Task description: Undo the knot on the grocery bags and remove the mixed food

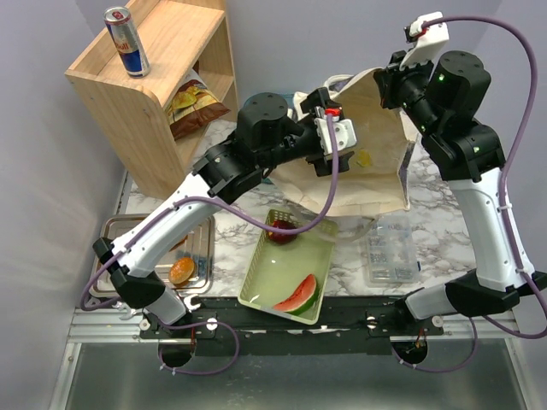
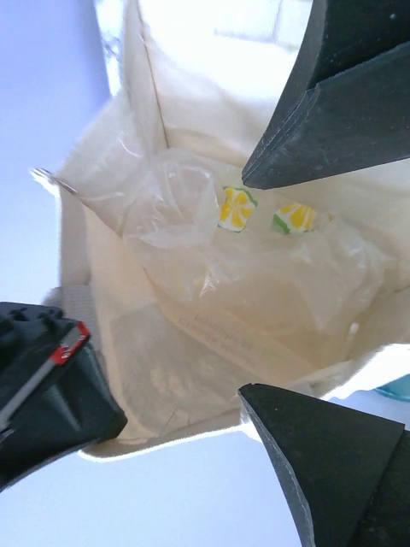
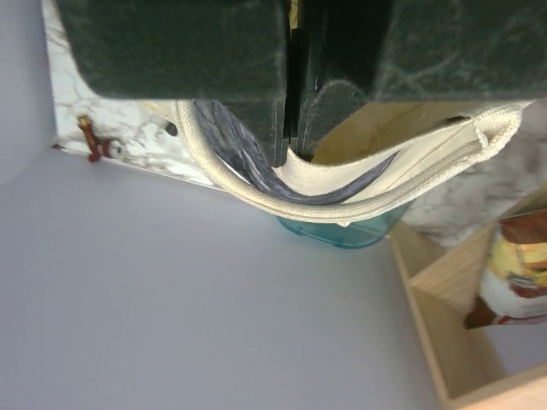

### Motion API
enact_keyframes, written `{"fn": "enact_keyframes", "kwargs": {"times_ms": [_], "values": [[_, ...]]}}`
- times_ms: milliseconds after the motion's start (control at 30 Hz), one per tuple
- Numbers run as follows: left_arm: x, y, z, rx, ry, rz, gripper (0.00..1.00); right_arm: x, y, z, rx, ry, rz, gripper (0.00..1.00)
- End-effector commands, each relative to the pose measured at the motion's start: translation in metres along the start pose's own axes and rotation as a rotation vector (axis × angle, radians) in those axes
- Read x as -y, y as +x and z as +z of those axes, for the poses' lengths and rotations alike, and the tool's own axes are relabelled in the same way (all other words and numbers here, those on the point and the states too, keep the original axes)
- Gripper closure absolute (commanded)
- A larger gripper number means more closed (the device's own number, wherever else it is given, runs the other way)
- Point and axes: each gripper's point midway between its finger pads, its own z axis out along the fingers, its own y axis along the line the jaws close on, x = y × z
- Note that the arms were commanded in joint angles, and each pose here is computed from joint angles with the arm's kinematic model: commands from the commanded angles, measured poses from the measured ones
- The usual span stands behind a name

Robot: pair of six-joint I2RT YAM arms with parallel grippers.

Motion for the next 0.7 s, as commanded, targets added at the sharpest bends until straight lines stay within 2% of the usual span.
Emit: {"fn": "enact_keyframes", "kwargs": {"times_ms": [0, 233, 433, 567, 667], "values": [[0.015, -0.034, -0.019, 0.126, 0.087, -0.069, 0.01, 0.047, -0.033, -0.009, 0.128, 0.254, -0.042, 0.99], [0.013, -0.028, -0.027, 0.087, 0.064, -0.085, 0.01, 0.096, -0.002, -0.001, 0.065, 0.439, -0.095, 0.99], [0.019, -0.017, -0.030, 0.059, 0.063, -0.113, 0.01, 0.164, 0.044, 0.018, -0.042, 0.480, 0.035, 0.99], [0.017, -0.010, -0.031, 0.035, 0.049, -0.119, 0.02, 0.240, 0.103, 0.021, -0.165, 0.572, 0.135, 0.99], [0.014, -0.001, -0.032, 0.009, 0.032, -0.132, 0.02, 0.306, 0.169, 0.006, -0.276, 0.647, 0.169, 0.99]]}}
